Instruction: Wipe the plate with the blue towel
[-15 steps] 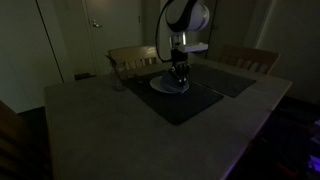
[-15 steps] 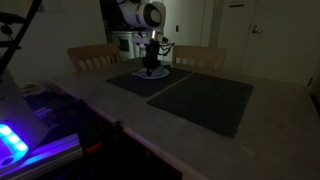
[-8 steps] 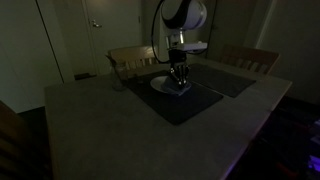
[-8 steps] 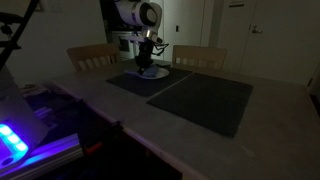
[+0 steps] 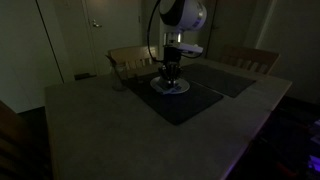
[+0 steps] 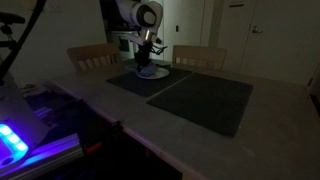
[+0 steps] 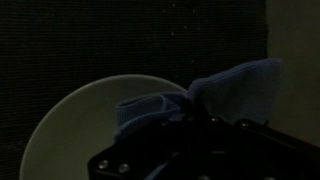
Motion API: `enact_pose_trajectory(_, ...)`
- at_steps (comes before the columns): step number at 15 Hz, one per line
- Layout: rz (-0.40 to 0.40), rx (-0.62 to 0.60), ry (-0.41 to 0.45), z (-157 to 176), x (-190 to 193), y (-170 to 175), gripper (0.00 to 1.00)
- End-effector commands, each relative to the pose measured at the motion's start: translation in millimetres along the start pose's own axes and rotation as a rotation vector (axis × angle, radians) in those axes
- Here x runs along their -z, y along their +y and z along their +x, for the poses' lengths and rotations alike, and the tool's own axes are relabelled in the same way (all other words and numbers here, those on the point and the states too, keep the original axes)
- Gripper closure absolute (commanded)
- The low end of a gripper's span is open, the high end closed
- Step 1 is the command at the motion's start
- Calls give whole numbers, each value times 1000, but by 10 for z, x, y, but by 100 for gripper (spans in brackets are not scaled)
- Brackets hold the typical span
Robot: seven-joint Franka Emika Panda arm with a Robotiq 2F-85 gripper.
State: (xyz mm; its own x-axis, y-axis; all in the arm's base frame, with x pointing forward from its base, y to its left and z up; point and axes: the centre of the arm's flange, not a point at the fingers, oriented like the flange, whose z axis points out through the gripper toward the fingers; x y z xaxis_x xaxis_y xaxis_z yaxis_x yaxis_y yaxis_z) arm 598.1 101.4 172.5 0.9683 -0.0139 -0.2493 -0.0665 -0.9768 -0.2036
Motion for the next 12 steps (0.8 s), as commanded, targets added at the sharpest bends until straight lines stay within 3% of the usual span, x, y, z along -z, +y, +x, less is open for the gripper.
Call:
enact_pose_trajectory(1, 76, 38, 54, 86, -15, 57, 99)
enact_pose_trajectory(12, 48, 56, 170, 440, -4, 410, 99)
